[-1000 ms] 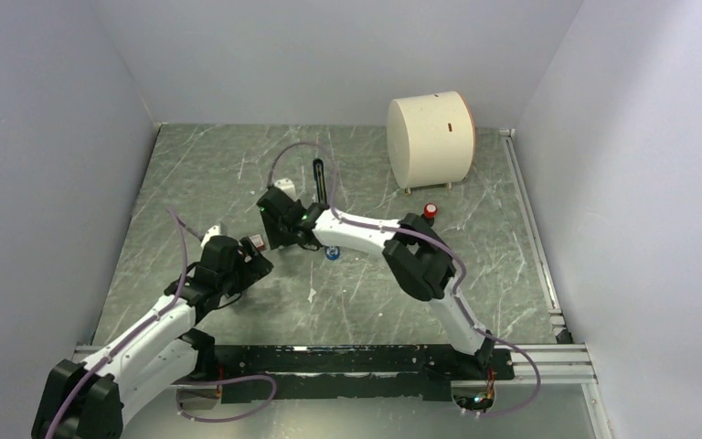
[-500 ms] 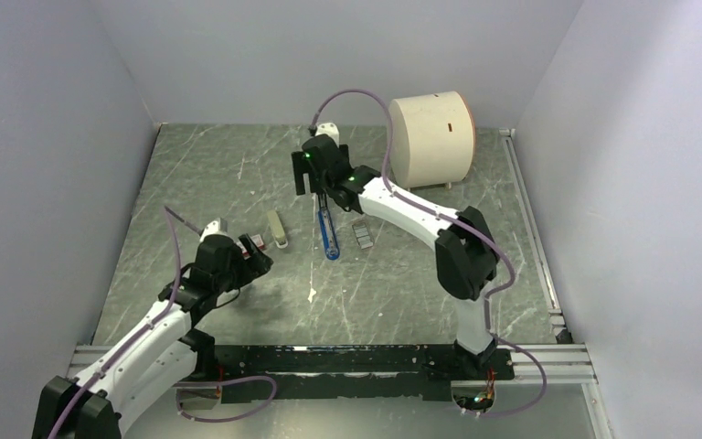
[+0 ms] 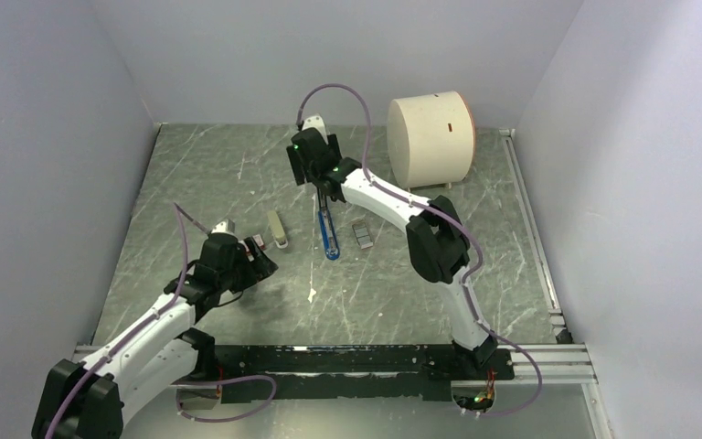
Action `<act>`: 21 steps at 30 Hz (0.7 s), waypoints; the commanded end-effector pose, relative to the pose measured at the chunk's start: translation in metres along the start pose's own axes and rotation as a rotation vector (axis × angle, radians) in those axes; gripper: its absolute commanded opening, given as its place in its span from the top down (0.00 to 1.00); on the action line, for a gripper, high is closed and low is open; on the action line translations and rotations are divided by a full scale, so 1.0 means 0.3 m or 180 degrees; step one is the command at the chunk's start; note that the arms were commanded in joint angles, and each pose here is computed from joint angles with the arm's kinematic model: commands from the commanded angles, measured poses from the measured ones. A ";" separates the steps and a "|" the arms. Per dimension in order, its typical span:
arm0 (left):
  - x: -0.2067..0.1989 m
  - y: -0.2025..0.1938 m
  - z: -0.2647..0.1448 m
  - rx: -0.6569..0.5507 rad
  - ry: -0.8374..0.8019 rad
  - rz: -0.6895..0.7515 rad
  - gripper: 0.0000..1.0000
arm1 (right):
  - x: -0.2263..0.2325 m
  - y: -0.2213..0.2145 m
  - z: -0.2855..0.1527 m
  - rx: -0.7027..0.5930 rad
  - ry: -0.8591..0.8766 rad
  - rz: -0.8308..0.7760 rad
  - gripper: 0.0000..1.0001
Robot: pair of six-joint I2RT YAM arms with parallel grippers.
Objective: Load the staples into the stapler
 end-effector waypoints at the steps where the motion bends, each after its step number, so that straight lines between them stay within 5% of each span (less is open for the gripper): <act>1: -0.067 0.001 -0.001 0.0087 -0.0269 0.0017 0.23 | -0.046 0.052 0.046 -0.0095 -0.0047 0.0027 0.27; 16: -0.125 -0.053 0.025 0.0472 -0.0658 0.0104 0.22 | -0.056 0.038 0.054 0.0049 0.0162 0.0009 0.66; 21: -0.175 -0.066 0.036 0.0618 -0.0892 0.0107 0.33 | -0.090 0.057 0.006 -0.0008 0.0070 0.0110 0.76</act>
Point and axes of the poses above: each gripper's point midway between its finger pads, its own z axis out along the fingers, its own x axis along the line the jaws close on, y = z × x, the point moved 3 cm from there along -z, back along the fingers, and after that the axes turned 12 degrees about -z, right-handed, at the moved point
